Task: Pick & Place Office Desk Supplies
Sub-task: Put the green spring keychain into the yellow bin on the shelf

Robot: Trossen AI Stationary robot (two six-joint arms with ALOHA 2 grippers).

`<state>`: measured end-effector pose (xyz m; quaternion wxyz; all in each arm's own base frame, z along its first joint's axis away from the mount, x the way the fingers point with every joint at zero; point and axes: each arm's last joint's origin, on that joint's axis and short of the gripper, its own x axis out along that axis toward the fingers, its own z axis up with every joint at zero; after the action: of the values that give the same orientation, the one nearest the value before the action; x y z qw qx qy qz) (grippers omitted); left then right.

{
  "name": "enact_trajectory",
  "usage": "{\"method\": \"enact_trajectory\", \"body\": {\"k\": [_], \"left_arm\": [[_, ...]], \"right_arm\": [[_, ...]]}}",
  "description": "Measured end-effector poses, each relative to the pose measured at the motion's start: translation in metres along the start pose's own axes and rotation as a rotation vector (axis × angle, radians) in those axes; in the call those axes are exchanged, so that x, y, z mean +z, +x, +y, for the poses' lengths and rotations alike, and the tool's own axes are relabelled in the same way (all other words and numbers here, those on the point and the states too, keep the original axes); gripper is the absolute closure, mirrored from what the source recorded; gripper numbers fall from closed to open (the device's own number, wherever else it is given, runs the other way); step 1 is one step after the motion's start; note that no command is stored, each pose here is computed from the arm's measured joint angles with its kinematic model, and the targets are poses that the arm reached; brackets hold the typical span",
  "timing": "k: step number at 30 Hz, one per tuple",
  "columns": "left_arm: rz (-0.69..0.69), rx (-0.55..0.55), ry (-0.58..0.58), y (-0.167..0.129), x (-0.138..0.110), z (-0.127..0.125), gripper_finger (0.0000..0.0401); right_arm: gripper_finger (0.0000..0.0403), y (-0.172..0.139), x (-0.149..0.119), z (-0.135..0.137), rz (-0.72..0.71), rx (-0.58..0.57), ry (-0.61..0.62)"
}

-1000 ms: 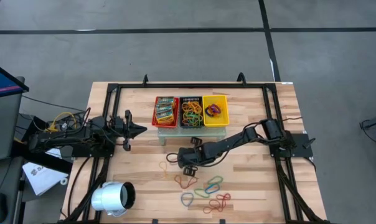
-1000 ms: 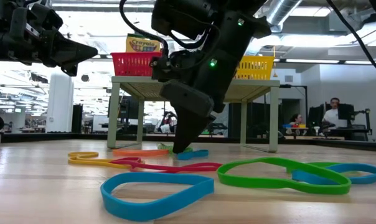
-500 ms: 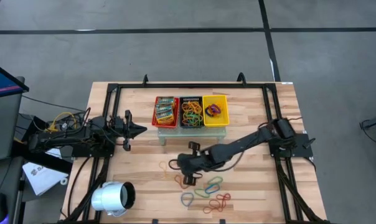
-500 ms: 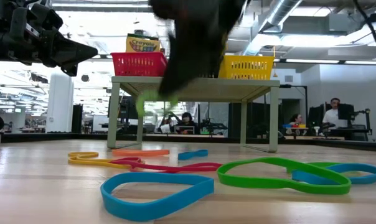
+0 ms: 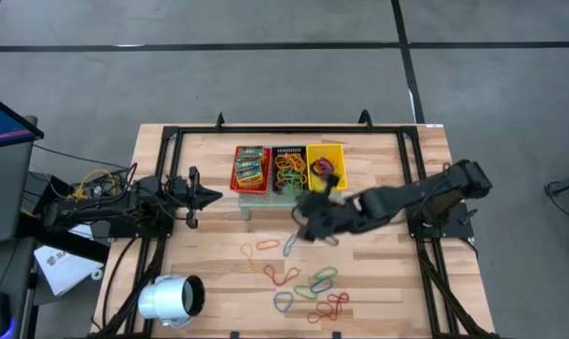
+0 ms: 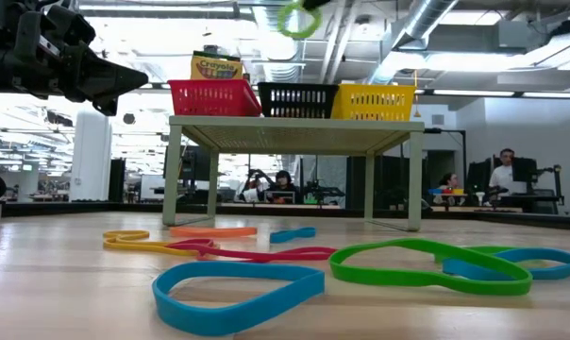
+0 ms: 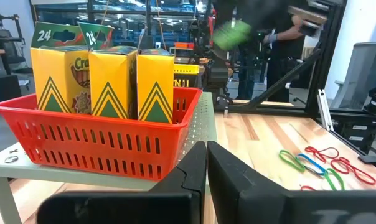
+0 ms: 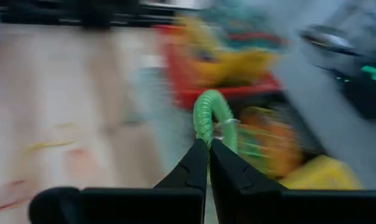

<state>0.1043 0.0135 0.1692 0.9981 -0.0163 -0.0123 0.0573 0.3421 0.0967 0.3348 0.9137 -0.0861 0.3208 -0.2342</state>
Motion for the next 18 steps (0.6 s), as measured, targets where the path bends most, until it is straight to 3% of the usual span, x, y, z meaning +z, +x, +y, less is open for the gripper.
{"method": "enact_trajectory", "body": {"k": [3,11,18], "left_arm": [[0.000,0.000,0.000,0.000,0.000,0.000,0.0393],[0.000,0.000,0.000,0.000,0.000,0.000,0.0393],[0.000,0.000,0.000,0.000,0.000,0.000,0.0393]], "right_arm": [[0.0400,0.000,-0.001,-0.027,0.033,-0.130,0.036],[0.0397,0.029,-0.015,-0.082,0.247,-0.314,0.061],[0.0377,0.044,-0.022,-0.099,0.371,-0.269,0.105]]}}
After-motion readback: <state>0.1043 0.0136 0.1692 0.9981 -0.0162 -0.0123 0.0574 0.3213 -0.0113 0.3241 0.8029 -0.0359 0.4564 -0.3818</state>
